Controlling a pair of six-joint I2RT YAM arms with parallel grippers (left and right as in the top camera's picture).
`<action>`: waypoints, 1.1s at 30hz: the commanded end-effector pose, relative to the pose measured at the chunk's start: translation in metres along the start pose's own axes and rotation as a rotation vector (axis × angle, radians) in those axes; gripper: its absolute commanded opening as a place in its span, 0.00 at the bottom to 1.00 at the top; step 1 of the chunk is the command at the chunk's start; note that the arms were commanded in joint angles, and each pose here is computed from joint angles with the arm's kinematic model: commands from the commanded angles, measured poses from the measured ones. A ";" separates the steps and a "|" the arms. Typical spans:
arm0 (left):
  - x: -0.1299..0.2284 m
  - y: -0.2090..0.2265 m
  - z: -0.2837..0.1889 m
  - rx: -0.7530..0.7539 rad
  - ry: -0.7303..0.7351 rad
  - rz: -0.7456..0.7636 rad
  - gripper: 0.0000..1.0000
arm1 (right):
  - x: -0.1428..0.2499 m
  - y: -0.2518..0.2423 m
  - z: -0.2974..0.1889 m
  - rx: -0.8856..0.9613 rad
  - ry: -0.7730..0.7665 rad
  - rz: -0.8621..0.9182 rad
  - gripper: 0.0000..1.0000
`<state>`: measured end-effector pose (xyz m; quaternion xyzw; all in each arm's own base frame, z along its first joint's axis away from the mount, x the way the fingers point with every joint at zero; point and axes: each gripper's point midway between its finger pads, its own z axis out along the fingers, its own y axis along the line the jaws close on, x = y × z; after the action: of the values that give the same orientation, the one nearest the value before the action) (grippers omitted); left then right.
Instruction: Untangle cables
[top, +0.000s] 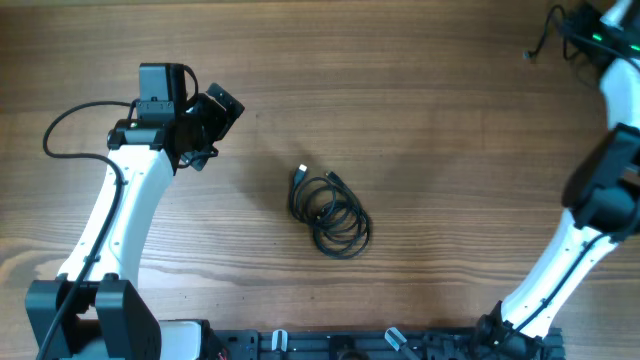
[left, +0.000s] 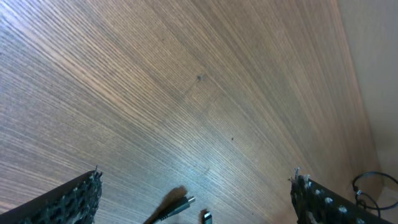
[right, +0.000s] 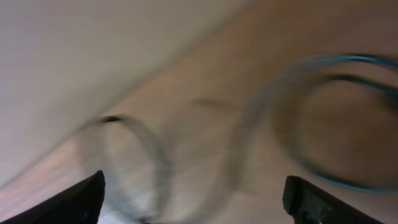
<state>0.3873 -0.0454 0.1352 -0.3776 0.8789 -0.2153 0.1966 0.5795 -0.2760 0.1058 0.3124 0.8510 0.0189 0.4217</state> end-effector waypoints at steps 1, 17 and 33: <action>-0.005 -0.007 -0.008 0.017 -0.029 0.021 1.00 | -0.038 -0.071 -0.033 0.136 -0.072 0.084 0.94; -0.005 -0.007 -0.008 0.017 -0.029 0.021 1.00 | 0.035 -0.133 0.039 0.166 0.033 0.062 0.91; -0.004 -0.006 -0.008 0.016 -0.028 0.021 1.00 | -0.026 -0.041 0.037 -0.115 -0.133 0.068 0.04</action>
<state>0.3872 -0.0455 0.1351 -0.3774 0.8790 -0.2154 0.1964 0.5725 -0.3446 0.0454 0.3413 0.8222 0.0392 0.4538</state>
